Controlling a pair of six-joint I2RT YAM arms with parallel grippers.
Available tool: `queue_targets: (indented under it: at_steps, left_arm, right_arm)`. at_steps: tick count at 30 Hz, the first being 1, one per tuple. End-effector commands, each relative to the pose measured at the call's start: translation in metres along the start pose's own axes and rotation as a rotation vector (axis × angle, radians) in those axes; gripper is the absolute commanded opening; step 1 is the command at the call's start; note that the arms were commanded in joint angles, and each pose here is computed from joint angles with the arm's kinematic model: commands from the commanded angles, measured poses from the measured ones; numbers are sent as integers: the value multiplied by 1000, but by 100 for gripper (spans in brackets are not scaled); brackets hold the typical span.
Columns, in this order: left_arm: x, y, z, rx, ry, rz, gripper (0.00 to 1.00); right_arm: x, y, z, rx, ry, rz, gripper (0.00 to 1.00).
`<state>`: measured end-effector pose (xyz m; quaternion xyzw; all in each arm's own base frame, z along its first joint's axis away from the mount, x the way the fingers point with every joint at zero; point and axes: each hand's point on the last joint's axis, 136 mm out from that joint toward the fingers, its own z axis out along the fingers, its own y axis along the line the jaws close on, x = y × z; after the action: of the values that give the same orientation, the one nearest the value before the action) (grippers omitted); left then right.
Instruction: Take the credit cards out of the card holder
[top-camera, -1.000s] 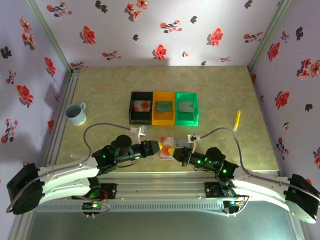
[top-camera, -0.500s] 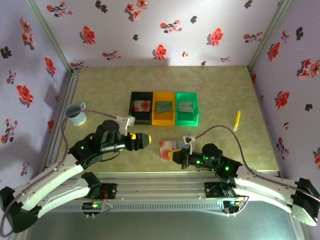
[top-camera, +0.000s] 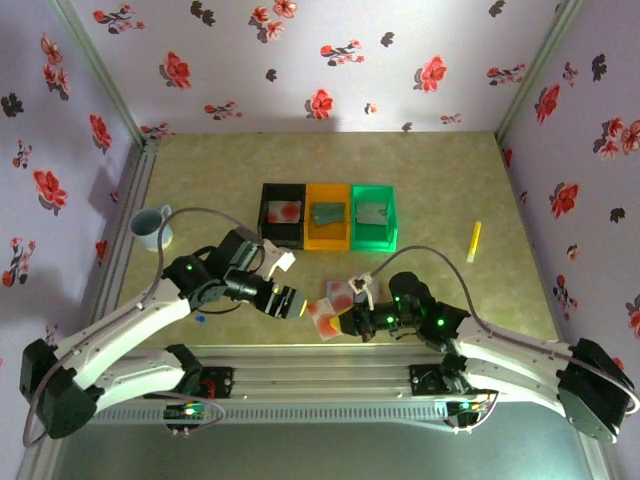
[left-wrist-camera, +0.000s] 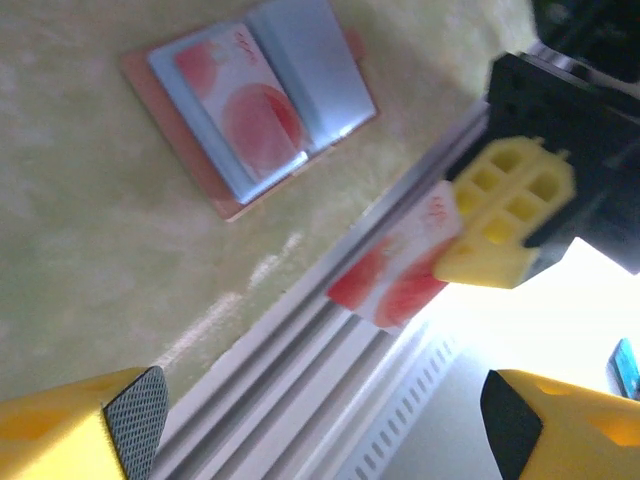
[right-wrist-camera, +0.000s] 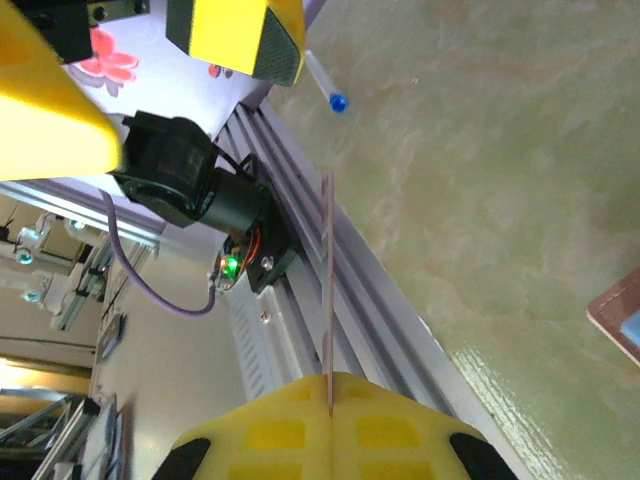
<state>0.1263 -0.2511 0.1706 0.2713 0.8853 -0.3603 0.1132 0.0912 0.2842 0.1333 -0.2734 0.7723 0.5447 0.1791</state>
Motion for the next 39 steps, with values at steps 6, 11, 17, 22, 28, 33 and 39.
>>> queue_targets:
  at_steps: [6, 11, 17, 22, 28, 33, 39]
  left_arm:
    - [7, -25, 7, 167, 100, 77, 81]
    - [11, -20, 15, 161, 142, 73, 78]
    - [10, -21, 19, 179, 151, 71, 71]
    - [10, -30, 17, 228, 151, 77, 60]
    - [12, -40, 13, 291, 147, 84, 38]
    - [13, -49, 8, 340, 142, 96, 22]
    - [14, -58, 3, 399, 142, 100, 13]
  right_arm:
    - [-11, 29, 10, -165, 45, -18, 0]
    - [-12, 37, 8, -192, 47, -29, 0]
    - [-10, 44, 5, -212, 40, -50, 0]
    - [-7, 46, 7, -220, 56, -50, 0]
    - [-8, 49, 7, -226, 56, -57, 0]
    - [-10, 53, 5, -237, 48, -72, 0]
    - [-9, 56, 4, -247, 49, -78, 0]
